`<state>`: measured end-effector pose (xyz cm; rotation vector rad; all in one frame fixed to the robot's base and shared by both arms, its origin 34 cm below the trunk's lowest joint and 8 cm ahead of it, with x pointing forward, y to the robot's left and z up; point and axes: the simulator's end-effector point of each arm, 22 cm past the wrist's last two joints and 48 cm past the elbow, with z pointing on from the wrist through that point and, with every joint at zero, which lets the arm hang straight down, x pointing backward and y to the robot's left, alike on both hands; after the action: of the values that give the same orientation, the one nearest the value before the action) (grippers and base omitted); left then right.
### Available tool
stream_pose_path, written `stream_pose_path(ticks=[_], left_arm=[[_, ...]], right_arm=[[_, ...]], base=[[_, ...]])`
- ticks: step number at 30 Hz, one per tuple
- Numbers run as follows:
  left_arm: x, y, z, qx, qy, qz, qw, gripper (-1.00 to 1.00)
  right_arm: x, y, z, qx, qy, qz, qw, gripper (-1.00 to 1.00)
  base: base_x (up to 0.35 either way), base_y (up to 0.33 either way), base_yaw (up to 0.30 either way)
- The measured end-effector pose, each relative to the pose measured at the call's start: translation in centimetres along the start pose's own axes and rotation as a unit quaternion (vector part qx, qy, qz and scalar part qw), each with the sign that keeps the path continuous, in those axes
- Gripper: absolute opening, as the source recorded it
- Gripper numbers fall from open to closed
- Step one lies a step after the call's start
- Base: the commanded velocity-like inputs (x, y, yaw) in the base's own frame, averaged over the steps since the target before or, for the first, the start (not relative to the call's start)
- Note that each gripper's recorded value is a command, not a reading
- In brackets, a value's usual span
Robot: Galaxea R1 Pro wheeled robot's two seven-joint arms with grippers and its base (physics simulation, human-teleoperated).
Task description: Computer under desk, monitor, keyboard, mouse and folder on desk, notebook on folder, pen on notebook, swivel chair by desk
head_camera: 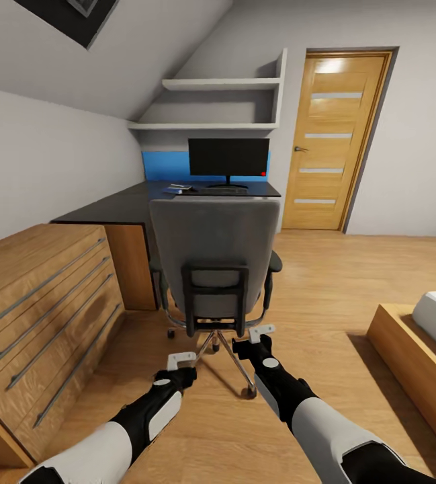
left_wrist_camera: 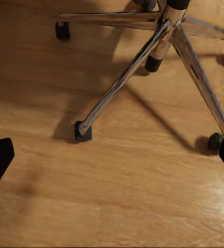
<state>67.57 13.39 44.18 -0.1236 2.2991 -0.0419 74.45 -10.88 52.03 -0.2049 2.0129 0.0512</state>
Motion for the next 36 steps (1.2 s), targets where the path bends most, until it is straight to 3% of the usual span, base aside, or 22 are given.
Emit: stream_pose_path(ticks=[3, 7, 10, 11, 15, 22, 36], left_arm=[[-0.9, -1.4, -0.1, 0.026, 0.003, 0.004, 0.9997, 1.0], [-2.2, -1.9, -0.2, 0.038, -0.017, -0.001, 0.9992, 1.0], [-4.3, -1.8, -0.3, 0.039, -0.063, -0.016, 0.9971, 1.0], [-5.1, -1.2, -0.3, 0.033, -0.091, -0.023, 0.995, 1.0], [-5.8, -0.6, -0.4, 0.027, -0.13, -0.021, 0.9909, 1.0], [-6.1, -0.5, -0.6, 0.027, -0.146, -0.016, 0.9888, 1.0], [-6.2, -0.7, -0.7, 0.028, -0.149, -0.014, 0.9883, 1.0]], right_arm=[[0.0, 0.0, 0.0, 0.0, 0.0, 0.0, 1.0, 1.0], [0.0, 0.0, 0.0, 0.0, 0.0, 0.0, 1.0, 1.0], [0.0, 0.0, 0.0, 0.0, -0.001, 0.0, 1.0, 1.0], [-0.2, 0.0, 0.0, 0.0, -0.006, 0.001, 1.0, 1.0], [-0.7, 0.0, 0.0, -0.001, -0.022, 0.001, 0.9998, 1.0], [-0.3, 0.0, -0.1, -0.001, -0.023, 0.001, 0.9997, 1.0], [-0.4, 0.0, -0.2, 0.0, -0.025, 0.001, 0.9997, 1.0]], base=[[0.0, 0.0, 0.007], [0.0, 0.0, 0.003], [0.0, 0.0, 0.0], [0.0, 0.0, 0.0], [0.0, 0.0, 0.0], [0.146, 0.0, 0.0], [0.31, 0.0, -0.032]])
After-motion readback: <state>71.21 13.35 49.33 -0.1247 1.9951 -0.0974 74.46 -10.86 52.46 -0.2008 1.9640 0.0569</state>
